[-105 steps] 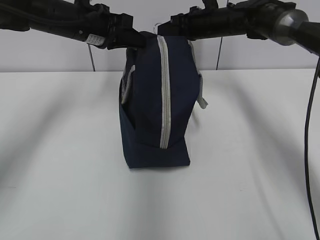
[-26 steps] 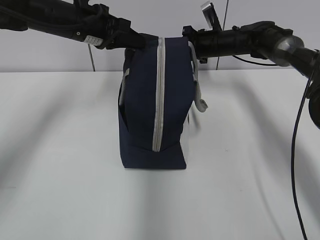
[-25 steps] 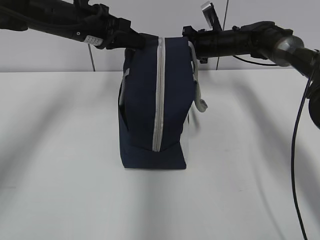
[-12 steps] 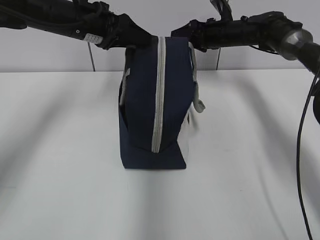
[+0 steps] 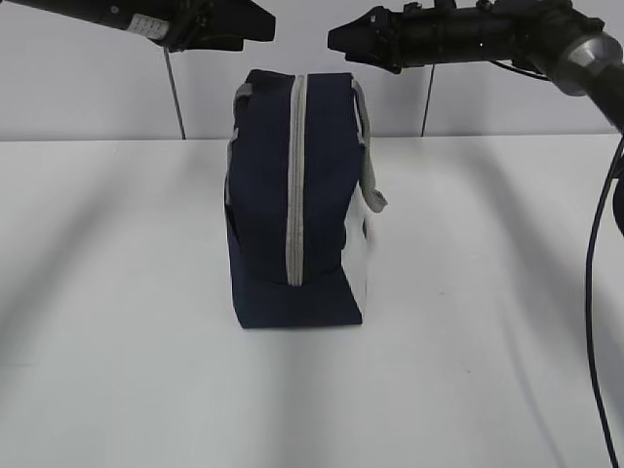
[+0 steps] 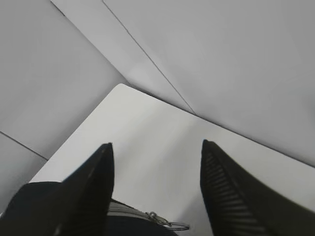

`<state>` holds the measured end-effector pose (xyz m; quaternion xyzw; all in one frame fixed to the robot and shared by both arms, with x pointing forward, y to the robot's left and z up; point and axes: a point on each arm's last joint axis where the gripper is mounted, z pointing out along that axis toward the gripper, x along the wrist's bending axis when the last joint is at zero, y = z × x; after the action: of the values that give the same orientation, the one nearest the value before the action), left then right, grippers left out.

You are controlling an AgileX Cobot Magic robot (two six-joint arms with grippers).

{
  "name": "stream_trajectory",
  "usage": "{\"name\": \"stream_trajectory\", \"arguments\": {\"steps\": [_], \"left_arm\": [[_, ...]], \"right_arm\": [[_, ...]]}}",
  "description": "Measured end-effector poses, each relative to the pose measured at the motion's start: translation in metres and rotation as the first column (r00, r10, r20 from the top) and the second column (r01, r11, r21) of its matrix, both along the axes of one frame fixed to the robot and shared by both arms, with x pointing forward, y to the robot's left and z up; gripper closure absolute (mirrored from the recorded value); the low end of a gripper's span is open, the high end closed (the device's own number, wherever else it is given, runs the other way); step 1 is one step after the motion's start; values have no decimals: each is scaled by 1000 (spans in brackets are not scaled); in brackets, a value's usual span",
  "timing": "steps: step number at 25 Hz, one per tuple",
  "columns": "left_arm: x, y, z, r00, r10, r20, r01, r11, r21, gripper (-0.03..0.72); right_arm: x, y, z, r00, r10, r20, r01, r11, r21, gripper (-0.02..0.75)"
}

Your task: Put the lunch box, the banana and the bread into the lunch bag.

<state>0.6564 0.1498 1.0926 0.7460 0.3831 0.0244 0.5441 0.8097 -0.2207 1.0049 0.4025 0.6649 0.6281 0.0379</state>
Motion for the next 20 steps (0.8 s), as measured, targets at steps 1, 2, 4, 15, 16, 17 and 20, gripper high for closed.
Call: {"name": "stream_trajectory", "arguments": {"steps": [1, 2, 4, 15, 16, 17, 20], "left_arm": [[-3, 2, 3, 1000, 9, -8, -9, 1000, 15, 233], [-5, 3, 6, 1000, 19, -19, -18, 999, 32, 232], [-9, 6, 11, 998, 43, -41, -41, 997, 61, 235], [-46, 18, 30, 981, 8, -196, 36, 974, 221, 276], [-47, 19, 30, 979, 7, -202, 40, 974, 225, 278], [-48, 19, 30, 978, 11, -207, 37, 973, 229, 279], [-48, 23, 28, 972, 48, -228, 16, 962, 272, 281]], "right_arm": [[0, 0, 2, 1000, -1, 1, 1, 1000, 3, 321], [-1, 0, 5, 1000, -3, -1, 3, 1000, 8, 321], [-3, 0, 11, 1000, -1, -2, 1, 1000, 15, 321], [-28, 7, 49, 986, 163, -33, -163, 986, 22, 346], [-31, 8, 53, 983, 181, -35, -181, 983, 20, 347], [-32, 8, 56, 981, 189, -43, -188, 982, 24, 348], [-37, 1, 70, 982, 186, -44, -184, 982, 32, 348]]}}
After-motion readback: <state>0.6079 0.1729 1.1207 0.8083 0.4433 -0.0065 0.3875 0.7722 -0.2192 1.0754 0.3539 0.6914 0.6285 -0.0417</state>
